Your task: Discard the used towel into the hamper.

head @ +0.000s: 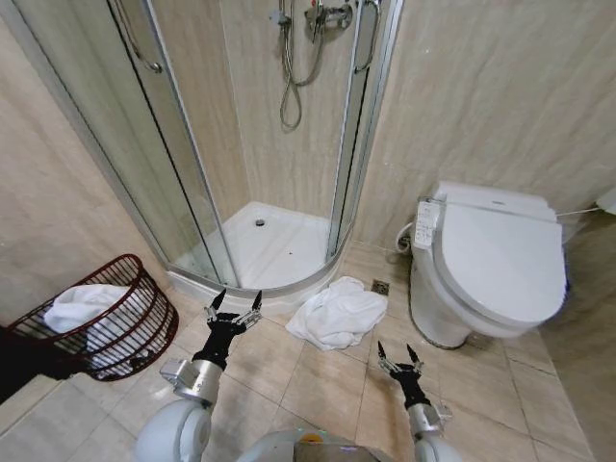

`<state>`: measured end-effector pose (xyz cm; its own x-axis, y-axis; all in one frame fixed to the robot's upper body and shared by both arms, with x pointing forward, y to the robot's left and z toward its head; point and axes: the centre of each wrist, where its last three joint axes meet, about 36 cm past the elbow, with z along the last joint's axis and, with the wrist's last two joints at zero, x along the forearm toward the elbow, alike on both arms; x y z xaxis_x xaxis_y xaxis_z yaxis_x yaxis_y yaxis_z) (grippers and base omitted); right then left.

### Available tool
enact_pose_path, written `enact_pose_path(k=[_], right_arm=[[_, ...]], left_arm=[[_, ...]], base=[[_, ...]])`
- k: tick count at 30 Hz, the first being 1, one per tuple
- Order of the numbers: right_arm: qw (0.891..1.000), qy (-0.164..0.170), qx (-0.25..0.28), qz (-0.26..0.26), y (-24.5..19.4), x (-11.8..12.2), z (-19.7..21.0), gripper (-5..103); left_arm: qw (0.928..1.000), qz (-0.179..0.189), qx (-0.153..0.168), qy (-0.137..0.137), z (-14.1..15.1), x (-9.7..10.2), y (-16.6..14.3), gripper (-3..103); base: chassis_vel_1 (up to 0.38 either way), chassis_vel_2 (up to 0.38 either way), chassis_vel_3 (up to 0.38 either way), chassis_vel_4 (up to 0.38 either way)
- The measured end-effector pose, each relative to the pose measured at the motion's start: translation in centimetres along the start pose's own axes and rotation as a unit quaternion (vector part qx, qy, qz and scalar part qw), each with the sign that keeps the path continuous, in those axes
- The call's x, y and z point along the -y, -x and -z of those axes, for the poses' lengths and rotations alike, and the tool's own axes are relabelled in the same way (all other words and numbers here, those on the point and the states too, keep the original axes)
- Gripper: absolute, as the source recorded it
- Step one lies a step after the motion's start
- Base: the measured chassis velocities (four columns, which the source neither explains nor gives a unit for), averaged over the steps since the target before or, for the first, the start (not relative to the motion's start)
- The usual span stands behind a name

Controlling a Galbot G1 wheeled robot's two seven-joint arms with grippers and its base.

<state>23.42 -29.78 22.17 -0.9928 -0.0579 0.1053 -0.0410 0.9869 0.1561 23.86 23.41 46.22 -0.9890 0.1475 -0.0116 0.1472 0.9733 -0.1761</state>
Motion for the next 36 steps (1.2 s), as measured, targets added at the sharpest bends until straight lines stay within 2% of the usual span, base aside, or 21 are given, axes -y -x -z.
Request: enact_pose_path(k=[18, 23, 28, 33, 36], right_arm=[[1.000, -0.002, 0.024, 0.020, -0.3, 0.7, -1.0, 100], [0.999, -0.004, 0.013, 0.040, -0.3, 0.9, -0.9, 100], [0.996, -0.032, 0.014, 0.079, -0.1, 1.5, -1.4, 100], [0.997, -0.031, 0.014, 0.075, 0.2, 1.2, -1.5, 100], [0.997, -0.031, -0.006, 0.071, 0.2, 1.8, -1.7, 100]], left_arm=[[1.0000, 0.000, 0.000, 0.000, 0.0, 0.0, 0.0, 100], [1.0000, 0.000, 0.000, 0.000, 0.0, 0.0, 0.0, 100], [1.0000, 0.000, 0.000, 0.000, 0.0, 0.0, 0.0, 100], [1.0000, 0.000, 0.000, 0.000, 0.0, 0.0, 0.0, 100], [1.0000, 0.000, 0.000, 0.000, 0.0, 0.0, 0.0, 100]], base=[[-0.158, 0.152, 0.138, -0.124], [0.036, 0.032, 0.003, 0.012], [0.083, 0.017, 0.015, 0.051], [0.056, 0.059, 0.077, 0.059], [0.040, 0.057, 0.076, 0.059]])
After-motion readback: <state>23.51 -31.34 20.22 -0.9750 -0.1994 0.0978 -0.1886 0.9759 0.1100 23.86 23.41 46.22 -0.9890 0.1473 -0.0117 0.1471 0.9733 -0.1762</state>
